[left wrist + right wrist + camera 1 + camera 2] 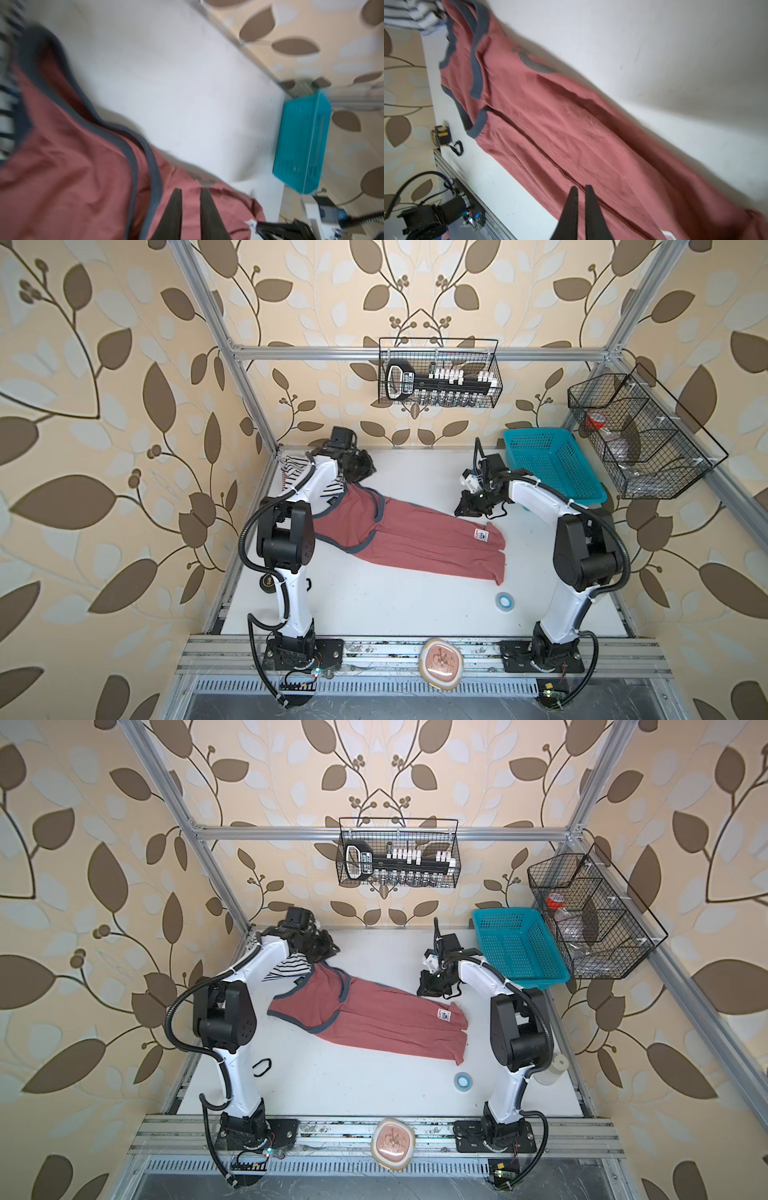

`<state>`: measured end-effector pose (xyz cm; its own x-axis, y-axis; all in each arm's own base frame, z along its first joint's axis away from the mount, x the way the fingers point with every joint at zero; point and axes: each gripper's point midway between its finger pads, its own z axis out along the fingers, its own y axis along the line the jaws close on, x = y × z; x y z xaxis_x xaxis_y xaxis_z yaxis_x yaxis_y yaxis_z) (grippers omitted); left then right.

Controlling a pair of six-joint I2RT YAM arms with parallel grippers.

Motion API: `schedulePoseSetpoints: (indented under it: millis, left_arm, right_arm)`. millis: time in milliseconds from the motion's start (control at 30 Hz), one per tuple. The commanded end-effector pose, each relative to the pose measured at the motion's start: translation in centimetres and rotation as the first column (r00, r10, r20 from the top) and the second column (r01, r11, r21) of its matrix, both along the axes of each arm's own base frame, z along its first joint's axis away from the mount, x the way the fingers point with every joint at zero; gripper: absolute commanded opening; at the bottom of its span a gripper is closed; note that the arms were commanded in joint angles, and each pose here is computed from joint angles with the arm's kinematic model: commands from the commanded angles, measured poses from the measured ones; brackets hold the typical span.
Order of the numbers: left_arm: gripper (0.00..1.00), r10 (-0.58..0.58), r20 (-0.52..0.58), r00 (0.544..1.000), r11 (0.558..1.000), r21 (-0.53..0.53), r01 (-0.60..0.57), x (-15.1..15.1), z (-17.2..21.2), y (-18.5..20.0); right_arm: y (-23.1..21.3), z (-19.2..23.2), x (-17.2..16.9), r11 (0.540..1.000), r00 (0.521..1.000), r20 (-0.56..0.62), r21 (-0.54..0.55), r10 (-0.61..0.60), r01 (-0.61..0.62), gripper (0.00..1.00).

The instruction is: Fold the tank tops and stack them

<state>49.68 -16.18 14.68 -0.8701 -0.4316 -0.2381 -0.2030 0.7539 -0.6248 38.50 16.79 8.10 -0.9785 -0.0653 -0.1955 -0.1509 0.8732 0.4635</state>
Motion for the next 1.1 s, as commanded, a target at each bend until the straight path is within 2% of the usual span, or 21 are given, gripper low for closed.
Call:
schedulePoseSetpoints:
  millis: [0,333,600,800,1067]
  left_arm:
    - [0.13,0.0,-0.168,0.986,0.999,0.034,0.006,-2.9,-4.6,1.2]
    - [0.04,0.03,-0.313,0.949,0.987,0.161,0.022,-3.3,-10.3,2.3]
    - [0.0,0.033,-0.364,0.931,0.982,0.187,0.038,-1.4,-14.1,1.8]
    - [0.0,-0.036,-0.339,0.94,0.982,0.163,0.097,1.2,-14.8,-1.4]
    - [0.0,-0.139,-0.286,0.948,0.982,0.085,0.17,3.1,-14.5,-6.9]
  right_arm:
    - [1.4,-2.2,-1.9,0.995,0.992,-0.081,-0.012,0.101,-0.103,0.09]
    - [1.8,-6.5,-2.9,0.993,0.983,-0.157,-0.049,0.096,-0.105,0.15]
    - [2.1,-8.1,-4.2,0.998,0.981,-0.188,-0.012,0.054,-0.057,0.14]
    - [2.2,-9.3,-6.4,1.0,0.973,-0.23,0.016,0.013,-0.01,0.1]
    - [2.8,-10.6,-9.7,0.999,0.96,-0.278,0.029,-0.017,0.026,0.07]
